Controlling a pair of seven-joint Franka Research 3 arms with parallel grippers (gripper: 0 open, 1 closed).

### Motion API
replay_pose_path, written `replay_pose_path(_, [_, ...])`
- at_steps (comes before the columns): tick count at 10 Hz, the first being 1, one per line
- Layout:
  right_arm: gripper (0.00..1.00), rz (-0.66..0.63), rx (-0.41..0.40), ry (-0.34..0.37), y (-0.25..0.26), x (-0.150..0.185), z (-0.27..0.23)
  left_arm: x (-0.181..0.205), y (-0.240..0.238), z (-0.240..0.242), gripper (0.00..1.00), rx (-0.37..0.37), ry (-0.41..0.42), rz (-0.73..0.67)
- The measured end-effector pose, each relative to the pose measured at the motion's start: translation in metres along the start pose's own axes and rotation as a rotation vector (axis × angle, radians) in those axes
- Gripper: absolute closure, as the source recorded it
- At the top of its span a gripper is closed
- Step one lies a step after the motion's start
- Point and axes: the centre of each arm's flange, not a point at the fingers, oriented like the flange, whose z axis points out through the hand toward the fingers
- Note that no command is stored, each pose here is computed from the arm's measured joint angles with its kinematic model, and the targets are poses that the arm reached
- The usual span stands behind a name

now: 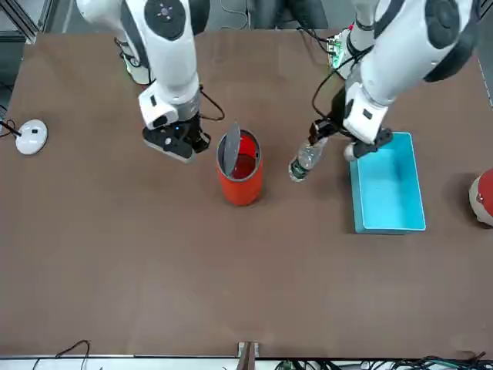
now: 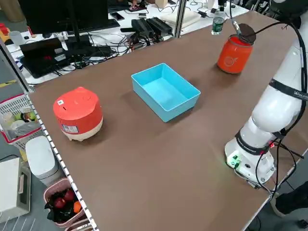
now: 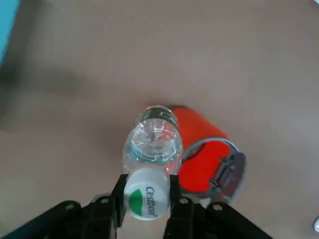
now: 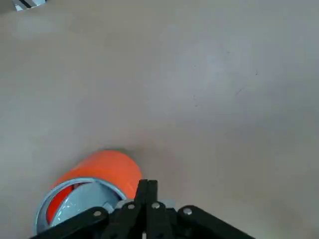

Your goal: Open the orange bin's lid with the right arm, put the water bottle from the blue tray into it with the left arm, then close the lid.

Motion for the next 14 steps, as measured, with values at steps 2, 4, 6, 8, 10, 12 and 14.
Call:
replay_pose_path(2, [0.99,-0.033,0.011,-0.039,0.026,0.022,-0.002,-0.032,0.025,0.017,0.63,-0.003,-0.019,0.01])
replay_pose_path(4, [0.99,-0.048,0.014,-0.045,0.05,0.041,-0.005,-0.06,0.049,0.038,0.63,-0.02,-0.033,0.016])
replay_pose_path(6, [0.99,-0.052,0.019,-0.046,0.072,0.057,-0.008,-0.081,0.066,0.069,0.63,-0.008,-0.072,0.031])
replay_pose_path(8, [0.99,-0.055,0.019,-0.049,0.076,0.059,-0.008,-0.094,0.078,0.094,0.63,-0.007,-0.094,0.034])
replay_pose_path(10, [0.99,-0.059,0.016,-0.053,0.075,0.057,-0.006,-0.099,0.084,0.119,0.63,0.023,-0.077,0.032])
replay_pose_path(12, [0.99,-0.06,0.015,-0.055,0.075,0.057,-0.005,-0.088,0.084,0.136,0.63,0.037,-0.068,0.03])
replay_pose_path(14, [0.99,-0.061,0.015,-0.056,0.074,0.056,-0.005,-0.083,0.083,0.143,0.6,0.046,-0.065,0.03])
